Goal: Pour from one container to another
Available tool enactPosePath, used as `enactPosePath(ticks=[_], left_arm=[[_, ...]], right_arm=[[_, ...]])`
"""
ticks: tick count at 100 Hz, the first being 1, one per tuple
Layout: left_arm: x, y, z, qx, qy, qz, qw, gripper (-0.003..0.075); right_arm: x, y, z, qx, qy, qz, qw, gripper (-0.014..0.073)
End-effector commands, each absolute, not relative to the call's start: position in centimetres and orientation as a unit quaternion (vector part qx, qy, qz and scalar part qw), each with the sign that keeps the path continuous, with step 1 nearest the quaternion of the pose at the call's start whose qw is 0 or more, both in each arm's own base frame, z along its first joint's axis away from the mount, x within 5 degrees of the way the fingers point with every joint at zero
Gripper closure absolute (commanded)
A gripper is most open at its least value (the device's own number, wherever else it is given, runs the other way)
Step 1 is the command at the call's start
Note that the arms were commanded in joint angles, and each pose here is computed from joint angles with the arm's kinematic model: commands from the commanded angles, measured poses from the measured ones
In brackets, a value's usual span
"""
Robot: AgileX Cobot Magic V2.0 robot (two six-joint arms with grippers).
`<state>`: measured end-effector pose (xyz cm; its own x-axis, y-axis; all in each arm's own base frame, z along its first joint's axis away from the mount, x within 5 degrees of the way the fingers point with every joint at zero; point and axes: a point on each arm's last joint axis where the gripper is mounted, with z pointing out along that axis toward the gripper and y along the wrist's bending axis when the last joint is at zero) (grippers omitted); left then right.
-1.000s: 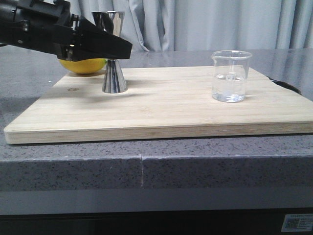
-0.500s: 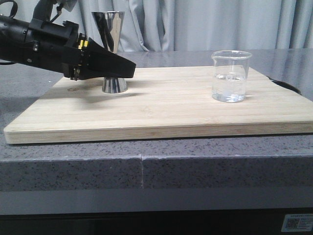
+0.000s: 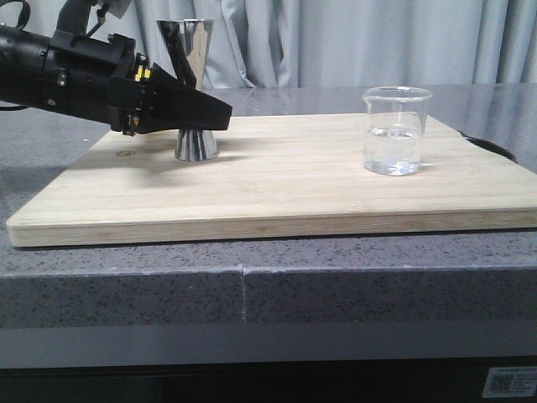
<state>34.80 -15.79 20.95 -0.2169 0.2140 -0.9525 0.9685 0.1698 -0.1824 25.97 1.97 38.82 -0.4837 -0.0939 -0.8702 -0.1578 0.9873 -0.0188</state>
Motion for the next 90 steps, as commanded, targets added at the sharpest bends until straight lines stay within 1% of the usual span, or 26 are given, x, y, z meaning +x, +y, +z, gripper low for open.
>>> enactPosePath(ticks=[1, 32, 39, 50, 61, 90], left_arm=[[34.39, -16.23, 24.22, 0.461, 0.594, -0.475, 0.458, 0.0419], [34.39, -16.23, 24.22, 0.461, 0.594, -0.475, 0.458, 0.0433], [34.39, -16.23, 24.22, 0.461, 0.594, -0.475, 0.458, 0.0470], [34.32, -16.24, 24.26, 0.462, 0.591, -0.478, 0.457, 0.0559], [34.12, -16.28, 24.40, 0.465, 0.582, -0.488, 0.455, 0.0608], [33.95, -16.25, 24.82, 0.468, 0.579, -0.486, 0.458, 0.0615]], right_arm=[[25.99, 1.85, 40.87, -0.070, 0.829, 0.026, 0.554, -0.0063], [26.26, 1.86, 40.64, -0.070, 0.832, 0.026, 0.550, -0.0063], [26.28, 1.85, 40.68, -0.069, 0.830, 0.026, 0.553, -0.0063], [26.31, 1.84, 40.75, -0.069, 0.828, 0.025, 0.556, -0.0063], [26.31, 1.84, 40.75, -0.069, 0.828, 0.025, 0.556, -0.0063], [26.31, 1.84, 40.75, -0.070, 0.828, 0.025, 0.556, -0.0063]])
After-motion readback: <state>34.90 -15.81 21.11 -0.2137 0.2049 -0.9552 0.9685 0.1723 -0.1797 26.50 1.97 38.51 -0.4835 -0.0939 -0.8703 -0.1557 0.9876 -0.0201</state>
